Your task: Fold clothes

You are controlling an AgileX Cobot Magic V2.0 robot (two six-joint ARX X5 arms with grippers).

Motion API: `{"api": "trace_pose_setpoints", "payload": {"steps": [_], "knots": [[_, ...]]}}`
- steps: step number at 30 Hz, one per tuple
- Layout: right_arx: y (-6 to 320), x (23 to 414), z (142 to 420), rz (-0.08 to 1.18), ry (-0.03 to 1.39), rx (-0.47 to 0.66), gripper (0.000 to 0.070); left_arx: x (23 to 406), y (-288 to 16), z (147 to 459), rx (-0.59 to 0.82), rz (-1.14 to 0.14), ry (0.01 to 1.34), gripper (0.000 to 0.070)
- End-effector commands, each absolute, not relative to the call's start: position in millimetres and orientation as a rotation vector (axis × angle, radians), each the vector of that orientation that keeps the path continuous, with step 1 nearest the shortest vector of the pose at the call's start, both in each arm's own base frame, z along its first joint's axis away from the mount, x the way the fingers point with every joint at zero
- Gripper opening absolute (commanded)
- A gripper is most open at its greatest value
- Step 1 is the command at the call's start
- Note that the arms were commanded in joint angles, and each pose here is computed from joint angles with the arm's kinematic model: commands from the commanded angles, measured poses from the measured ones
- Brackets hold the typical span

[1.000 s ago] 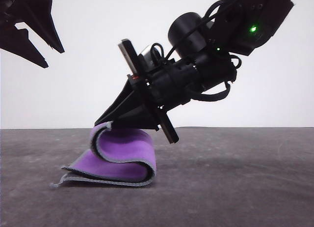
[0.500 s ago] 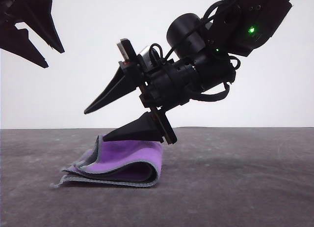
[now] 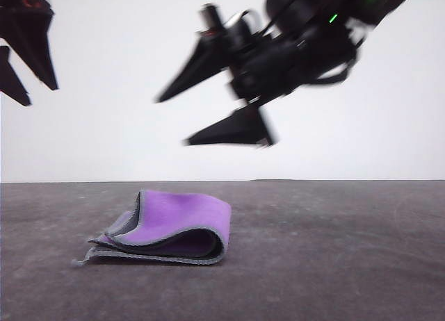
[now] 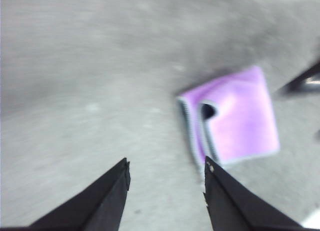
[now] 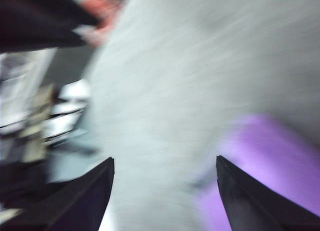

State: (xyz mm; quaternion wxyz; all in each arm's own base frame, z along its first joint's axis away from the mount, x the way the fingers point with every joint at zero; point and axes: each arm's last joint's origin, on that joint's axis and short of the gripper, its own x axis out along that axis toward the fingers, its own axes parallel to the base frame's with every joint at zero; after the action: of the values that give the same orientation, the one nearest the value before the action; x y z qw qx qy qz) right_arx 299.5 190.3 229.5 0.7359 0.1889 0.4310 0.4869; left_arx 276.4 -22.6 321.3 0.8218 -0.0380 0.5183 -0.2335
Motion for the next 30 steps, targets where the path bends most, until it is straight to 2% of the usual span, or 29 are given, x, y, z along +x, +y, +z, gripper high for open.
{"api": "trace_pose_setpoints", "payload": {"steps": [1,7,10,17,28,30], "knots": [[176.4,296.1,246.3,0.997,0.855,0.24,0.0407,272.3,-20.2,333.0,-0.083,-0.482,1.058,0.0284],[115.0,263.9,288.4,0.565,0.824,-0.073,0.0407,255.6,-12.8,343.3,-0.085,-0.457,0.995,0.0284],[89.4,247.9,304.8,0.422,0.816,-0.129,0.0407,249.3,-12.7,334.9,-0.086,-0.455,0.983,0.0284],[56.7,224.3,320.7,0.33,0.837,-0.095,0.0407,244.8,-12.8,308.2,-0.111,-0.444,1.014,0.0284],[53.0,222.1,320.3,0.33,0.852,-0.107,0.0404,244.6,-12.8,305.6,-0.115,-0.442,1.021,0.0282],[53.0,222.1,320.3,0.331,0.852,-0.107,0.0379,244.5,-12.8,305.6,-0.116,-0.442,1.021,0.027]]}}
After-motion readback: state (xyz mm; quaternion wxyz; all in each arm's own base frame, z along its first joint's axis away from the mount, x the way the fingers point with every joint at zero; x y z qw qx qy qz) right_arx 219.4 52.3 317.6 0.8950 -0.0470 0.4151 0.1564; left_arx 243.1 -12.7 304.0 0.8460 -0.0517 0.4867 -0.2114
